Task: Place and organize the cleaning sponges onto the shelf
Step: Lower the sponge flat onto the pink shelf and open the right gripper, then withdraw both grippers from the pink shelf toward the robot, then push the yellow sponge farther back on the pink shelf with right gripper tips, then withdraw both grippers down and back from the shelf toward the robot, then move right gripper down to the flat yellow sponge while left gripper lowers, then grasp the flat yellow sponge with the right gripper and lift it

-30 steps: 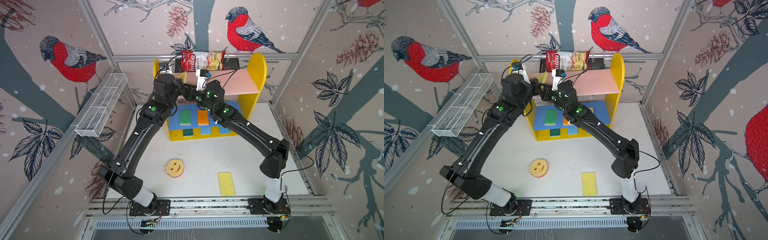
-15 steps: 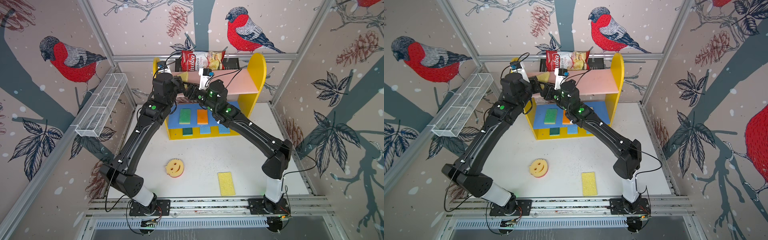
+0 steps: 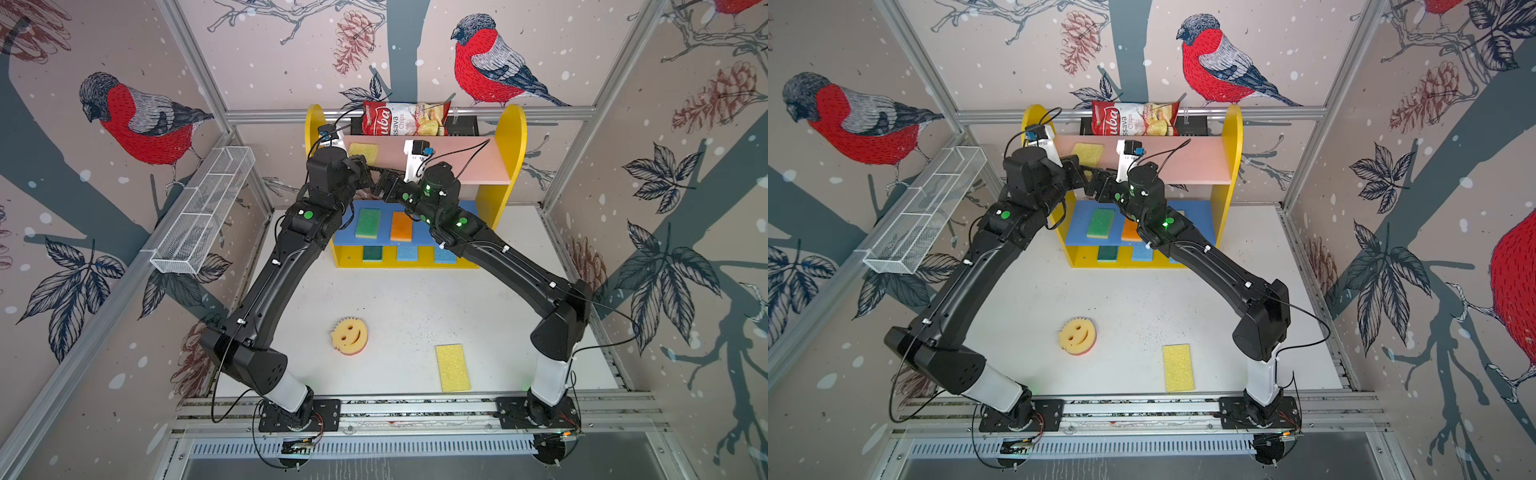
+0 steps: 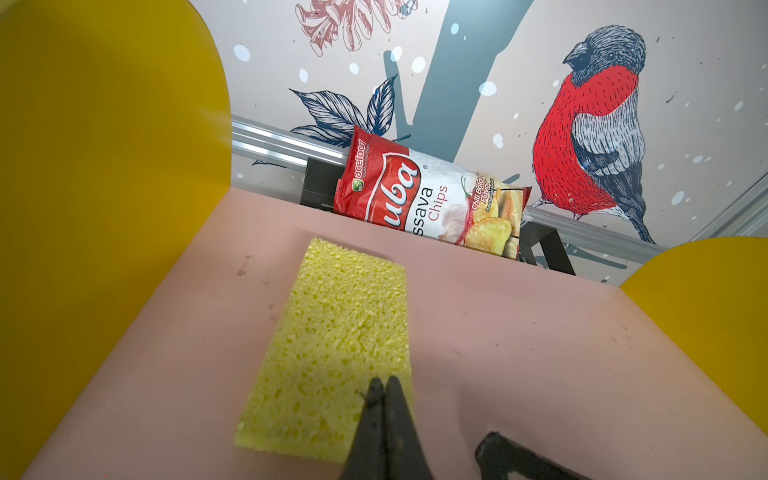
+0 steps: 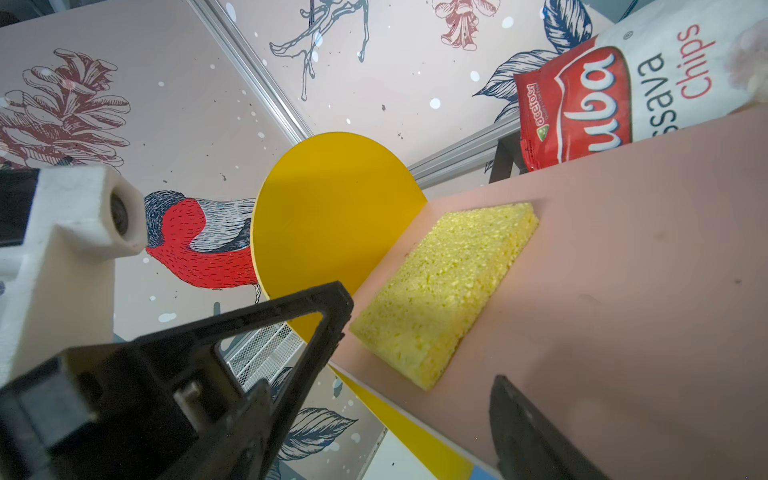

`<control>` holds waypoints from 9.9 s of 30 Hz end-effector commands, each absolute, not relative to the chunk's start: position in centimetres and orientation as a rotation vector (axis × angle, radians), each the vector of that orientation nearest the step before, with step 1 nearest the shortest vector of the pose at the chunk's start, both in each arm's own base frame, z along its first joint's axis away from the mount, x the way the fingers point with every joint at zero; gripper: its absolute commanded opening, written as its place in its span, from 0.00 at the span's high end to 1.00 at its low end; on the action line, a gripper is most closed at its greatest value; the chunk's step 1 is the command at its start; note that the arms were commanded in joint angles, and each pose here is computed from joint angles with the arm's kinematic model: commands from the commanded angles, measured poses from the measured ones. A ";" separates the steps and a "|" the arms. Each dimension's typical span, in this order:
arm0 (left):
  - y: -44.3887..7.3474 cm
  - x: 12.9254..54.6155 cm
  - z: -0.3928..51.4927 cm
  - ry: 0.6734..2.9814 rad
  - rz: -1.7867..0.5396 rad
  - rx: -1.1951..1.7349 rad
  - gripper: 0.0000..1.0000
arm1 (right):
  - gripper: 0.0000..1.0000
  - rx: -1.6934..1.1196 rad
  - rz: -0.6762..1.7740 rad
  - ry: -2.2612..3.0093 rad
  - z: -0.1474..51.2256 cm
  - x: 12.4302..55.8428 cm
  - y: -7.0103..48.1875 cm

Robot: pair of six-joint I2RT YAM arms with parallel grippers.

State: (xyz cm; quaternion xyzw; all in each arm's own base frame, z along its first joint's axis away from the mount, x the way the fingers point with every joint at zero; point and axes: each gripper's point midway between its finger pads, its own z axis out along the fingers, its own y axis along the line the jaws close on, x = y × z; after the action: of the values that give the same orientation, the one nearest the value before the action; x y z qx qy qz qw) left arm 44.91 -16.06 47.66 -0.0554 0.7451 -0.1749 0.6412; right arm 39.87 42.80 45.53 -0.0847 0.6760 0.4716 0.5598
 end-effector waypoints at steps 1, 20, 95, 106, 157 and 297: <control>-15.3 44.1 47.9 1.704 -0.379 -0.128 0.96 | 0.18 -0.128 1.023 1.685 43.2 41.1 41.2; -8.5 39.7 51.0 1.528 -0.307 -0.257 0.43 | 0.50 -0.088 0.934 1.572 46.5 38.6 34.4; -5.5 41.1 45.0 1.574 -0.533 -0.326 0.84 | 1.00 -0.494 1.007 1.567 44.1 40.1 46.4; -5.6 41.3 44.8 1.580 -0.540 -0.326 0.84 | 1.00 -0.454 1.012 1.563 44.0 41.7 45.5; -2.7 41.9 35.6 1.686 -0.375 -0.457 0.11 | 0.55 -0.180 0.705 1.517 42.8 35.0 29.9; -8.7 29.9 21.1 1.885 -0.783 -0.498 0.22 | 0.19 -0.099 0.509 2.725 3.0 12.0 18.7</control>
State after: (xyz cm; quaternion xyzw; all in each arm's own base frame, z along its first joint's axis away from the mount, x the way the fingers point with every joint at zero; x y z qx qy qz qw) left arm 29.33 -8.02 19.63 -0.2110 0.7991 -0.2957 0.4791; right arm 12.99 18.93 3.38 -0.0605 0.9619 0.1724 0.2036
